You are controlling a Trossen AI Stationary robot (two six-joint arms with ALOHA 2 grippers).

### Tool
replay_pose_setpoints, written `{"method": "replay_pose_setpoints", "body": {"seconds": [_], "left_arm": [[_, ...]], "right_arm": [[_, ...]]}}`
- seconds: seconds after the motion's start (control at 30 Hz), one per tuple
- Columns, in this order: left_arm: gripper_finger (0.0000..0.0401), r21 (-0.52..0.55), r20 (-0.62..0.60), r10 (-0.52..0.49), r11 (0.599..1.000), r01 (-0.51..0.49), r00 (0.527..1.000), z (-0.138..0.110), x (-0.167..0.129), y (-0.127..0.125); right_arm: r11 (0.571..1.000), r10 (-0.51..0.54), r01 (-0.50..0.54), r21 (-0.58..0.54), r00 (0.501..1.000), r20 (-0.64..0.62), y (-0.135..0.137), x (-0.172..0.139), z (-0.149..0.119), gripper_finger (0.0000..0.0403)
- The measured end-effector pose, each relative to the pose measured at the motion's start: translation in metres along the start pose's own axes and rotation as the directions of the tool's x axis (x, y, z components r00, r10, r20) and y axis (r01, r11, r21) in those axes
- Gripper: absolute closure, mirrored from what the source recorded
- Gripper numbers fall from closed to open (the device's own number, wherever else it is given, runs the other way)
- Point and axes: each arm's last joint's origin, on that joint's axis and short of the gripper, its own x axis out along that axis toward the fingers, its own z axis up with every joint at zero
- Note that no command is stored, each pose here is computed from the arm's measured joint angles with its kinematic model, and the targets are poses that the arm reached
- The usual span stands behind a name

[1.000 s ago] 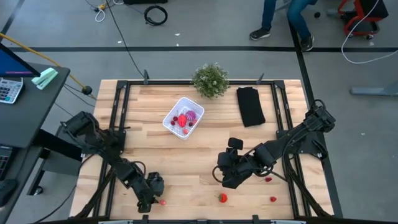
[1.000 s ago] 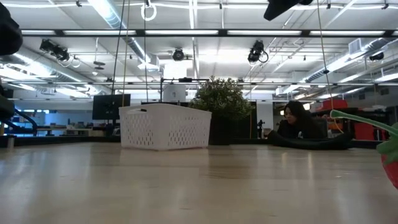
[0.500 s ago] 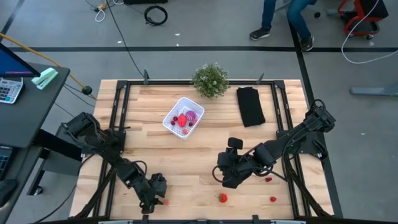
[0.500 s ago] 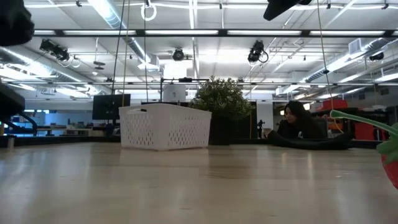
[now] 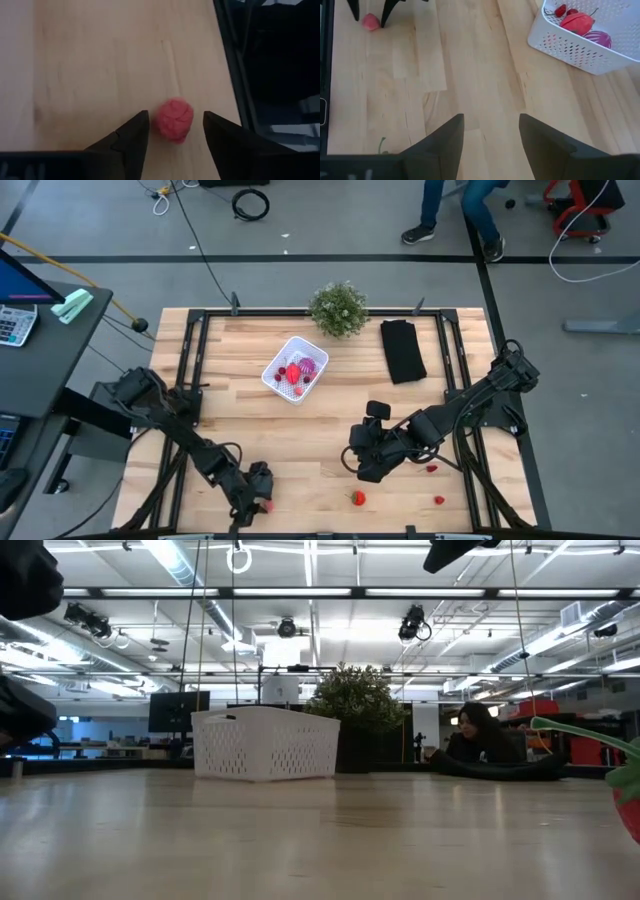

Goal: Pick and placing Produce into tupperware
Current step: Put the pink peach into the white basket

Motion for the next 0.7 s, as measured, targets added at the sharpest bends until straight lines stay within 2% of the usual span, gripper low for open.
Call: {"method": "replay_pose_setpoints", "body": {"seconds": [0.17, 0.3, 0.43, 0.63, 0.7], "left_arm": [[0.0184, -0.009, 0.021, -0.022, 1.0, 0.023, 1.0, 0.003, 0.002, 0.001], [0.0198, -0.016, 0.018, -0.019, 1.0, 0.02, 1.0, 0.005, 0.003, 0.003], [0.0238, -0.022, 0.018, -0.012, 1.0, 0.013, 1.0, 0.006, 0.003, 0.005], [0.0325, -0.034, 0.025, 0.001, 0.999, 0.0, 1.0, 0.008, 0.003, 0.009], [0.0353, -0.047, 0.058, 0.033, 0.998, -0.031, 0.998, 0.013, 0.001, 0.012]], "right_arm": [[1.0, 0.0, 0.0, -0.001, 1.0, -0.001, 0.0, 0.0, 0.0, 0.0204], [1.0, 0.0, 0.0, -0.001, 1.0, 0.0, 0.0, 0.0, 0.0, 0.0204], [1.0, 0.0, 0.0, -0.001, 1.0, 0.0, 0.0, 0.0, 0.0, 0.0204], [1.0, -0.001, 0.001, -0.002, 1.0, 0.0, 0.0, 0.0, 0.0, 0.0204], [1.0, -0.001, 0.001, -0.002, 1.0, 0.0, 0.0, 0.0, 0.0, 0.0204]]}}
